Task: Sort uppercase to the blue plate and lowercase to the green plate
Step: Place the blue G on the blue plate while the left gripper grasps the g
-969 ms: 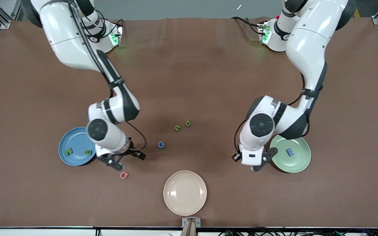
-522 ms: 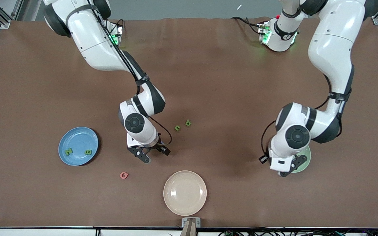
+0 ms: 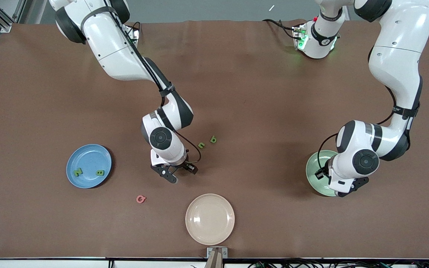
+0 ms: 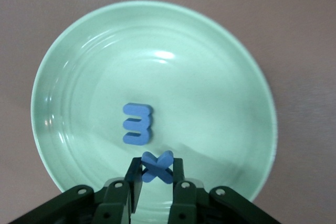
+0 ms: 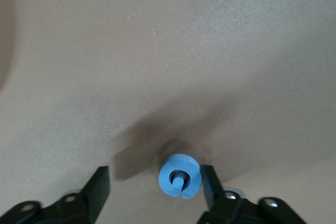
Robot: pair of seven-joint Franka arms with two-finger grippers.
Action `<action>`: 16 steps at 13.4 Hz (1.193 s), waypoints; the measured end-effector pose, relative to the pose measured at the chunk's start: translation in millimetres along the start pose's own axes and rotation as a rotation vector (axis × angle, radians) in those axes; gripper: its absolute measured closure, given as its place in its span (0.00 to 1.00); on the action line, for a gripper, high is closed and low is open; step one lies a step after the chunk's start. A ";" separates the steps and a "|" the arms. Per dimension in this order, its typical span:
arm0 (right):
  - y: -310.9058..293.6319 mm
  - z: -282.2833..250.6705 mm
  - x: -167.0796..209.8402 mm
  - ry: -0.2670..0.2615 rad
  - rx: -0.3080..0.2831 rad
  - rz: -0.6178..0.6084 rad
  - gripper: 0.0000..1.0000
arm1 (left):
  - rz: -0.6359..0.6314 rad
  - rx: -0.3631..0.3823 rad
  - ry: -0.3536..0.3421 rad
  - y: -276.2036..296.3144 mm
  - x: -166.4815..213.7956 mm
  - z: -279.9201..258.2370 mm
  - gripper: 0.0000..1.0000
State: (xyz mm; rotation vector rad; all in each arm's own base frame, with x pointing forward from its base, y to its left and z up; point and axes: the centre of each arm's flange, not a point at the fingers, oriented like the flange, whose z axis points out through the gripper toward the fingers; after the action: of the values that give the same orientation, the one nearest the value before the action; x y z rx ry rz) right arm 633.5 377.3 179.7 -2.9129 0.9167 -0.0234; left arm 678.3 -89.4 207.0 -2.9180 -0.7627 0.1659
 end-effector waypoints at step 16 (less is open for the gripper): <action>20.6 -12.7 29.4 -0.011 -0.116 -0.076 0.66 | -0.020 -0.096 0.007 122.9 -127.9 -61.0 0.00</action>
State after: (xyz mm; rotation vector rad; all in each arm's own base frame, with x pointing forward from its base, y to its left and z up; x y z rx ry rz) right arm 645.3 342.7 190.2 -3.0502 0.8319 0.0429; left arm 634.6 -264.2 259.1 -2.9980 -0.8208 0.1208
